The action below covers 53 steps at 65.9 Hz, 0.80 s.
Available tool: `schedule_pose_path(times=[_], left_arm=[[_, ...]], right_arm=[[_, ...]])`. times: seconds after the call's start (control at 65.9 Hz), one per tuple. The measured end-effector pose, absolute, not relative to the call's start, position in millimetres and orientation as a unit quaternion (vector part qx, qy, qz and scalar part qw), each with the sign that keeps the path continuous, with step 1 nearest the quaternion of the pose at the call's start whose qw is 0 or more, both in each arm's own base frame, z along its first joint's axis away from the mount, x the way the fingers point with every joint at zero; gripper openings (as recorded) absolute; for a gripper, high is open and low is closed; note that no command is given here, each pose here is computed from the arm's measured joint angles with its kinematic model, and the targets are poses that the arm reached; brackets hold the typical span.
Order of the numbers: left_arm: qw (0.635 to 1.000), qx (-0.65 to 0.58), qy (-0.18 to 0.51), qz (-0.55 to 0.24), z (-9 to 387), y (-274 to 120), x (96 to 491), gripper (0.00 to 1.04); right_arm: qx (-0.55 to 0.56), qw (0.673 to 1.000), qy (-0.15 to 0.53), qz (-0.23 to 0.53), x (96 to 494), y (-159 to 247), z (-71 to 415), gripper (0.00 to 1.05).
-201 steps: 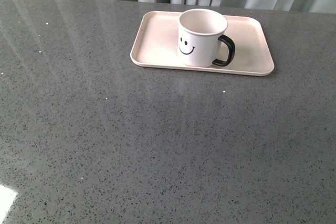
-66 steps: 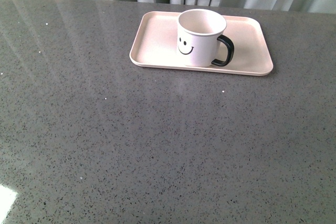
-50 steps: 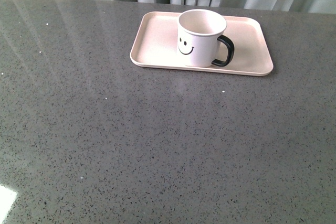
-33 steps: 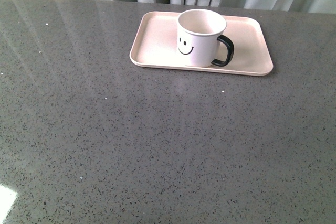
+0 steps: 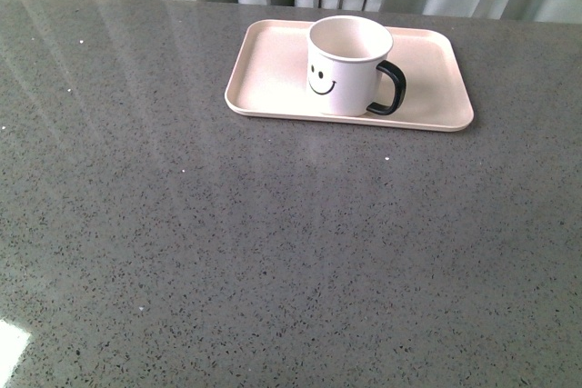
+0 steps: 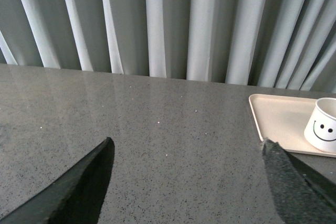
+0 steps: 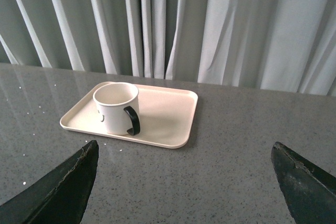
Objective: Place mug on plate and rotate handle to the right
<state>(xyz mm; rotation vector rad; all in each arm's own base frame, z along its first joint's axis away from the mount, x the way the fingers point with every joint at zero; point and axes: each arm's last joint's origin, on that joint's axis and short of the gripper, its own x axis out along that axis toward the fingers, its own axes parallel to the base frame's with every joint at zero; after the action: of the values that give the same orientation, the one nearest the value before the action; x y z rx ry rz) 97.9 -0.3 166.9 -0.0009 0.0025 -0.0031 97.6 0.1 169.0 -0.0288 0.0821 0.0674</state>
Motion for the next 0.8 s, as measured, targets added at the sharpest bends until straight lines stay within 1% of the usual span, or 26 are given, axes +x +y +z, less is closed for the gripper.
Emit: schedule_pose_path(times=[0.015, 0.03, 0.046, 0.061, 0.106, 0.137, 0.167, 0.243, 0.258, 0.395, 0.501, 0.668, 0.805], left_arm=[[1.000, 0.000, 0.001, -0.001, 166.9, -0.3, 97.9, 0.95], [1.000, -0.001, 0.001, -0.001, 166.8, -0.3, 97.9, 0.95], [1.000, 0.000, 0.001, -0.001, 166.9, -0.3, 97.9, 0.95], [1.000, 0.000, 0.001, -0.002, 166.9, -0.3, 97.9, 0.95], [1.000, 0.000, 0.001, -0.002, 166.9, -0.3, 97.9, 0.96], [1.000, 0.000, 0.001, -0.002, 166.9, -0.3, 97.9, 0.96], [1.000, 0.000, 0.001, -0.002, 166.9, -0.3, 97.9, 0.96], [1.000, 0.000, 0.001, -0.002, 166.9, -0.3, 97.9, 0.96], [1.000, 0.000, 0.001, -0.002, 166.9, -0.3, 97.9, 0.96], [1.000, 0.000, 0.001, -0.002, 166.9, -0.3, 97.9, 0.96], [1.000, 0.000, 0.001, -0.002, 166.8, -0.3, 97.9, 0.96], [1.000, 0.000, 0.001, -0.002, 166.9, -0.3, 97.9, 0.96], [1.000, 0.000, 0.001, -0.002, 166.9, -0.3, 97.9, 0.96]], right_arm=[[-0.016, 0.997, 0.064, 0.037, 97.5, -0.5, 169.4, 0.96], [-0.019, 0.991, 0.116, 0.061, 98.4, -1.2, 169.7, 0.96], [-0.019, 0.988, 0.138, 0.072, 98.9, -1.6, 171.0, 0.96], [-0.014, 0.977, 0.188, 0.101, 101.1, -2.1, 172.8, 0.96], [-0.002, 0.957, 0.255, 0.135, 109.3, -4.3, 179.2, 0.96], [0.006, 0.950, 0.278, 0.144, 119.3, -6.8, 185.0, 0.96], [0.006, 0.948, 0.284, 0.146, 127.3, -8.4, 189.8, 0.96], [0.000, 0.951, 0.275, 0.144, 165.7, -14.8, 211.3, 0.96], [-0.001, 0.951, 0.274, 0.144, 168.3, -15.1, 212.6, 0.96], [-0.015, 0.952, 0.277, 0.130, 233.8, -16.9, 227.1, 0.96], [-0.018, 0.944, 0.300, 0.134, 274.4, -8.0, 226.9, 0.96], [-0.012, 0.933, 0.339, 0.116, 344.9, 12.0, 220.0, 0.96], [0.007, 0.924, 0.367, 0.112, 385.3, 28.1, 207.7, 0.96]])
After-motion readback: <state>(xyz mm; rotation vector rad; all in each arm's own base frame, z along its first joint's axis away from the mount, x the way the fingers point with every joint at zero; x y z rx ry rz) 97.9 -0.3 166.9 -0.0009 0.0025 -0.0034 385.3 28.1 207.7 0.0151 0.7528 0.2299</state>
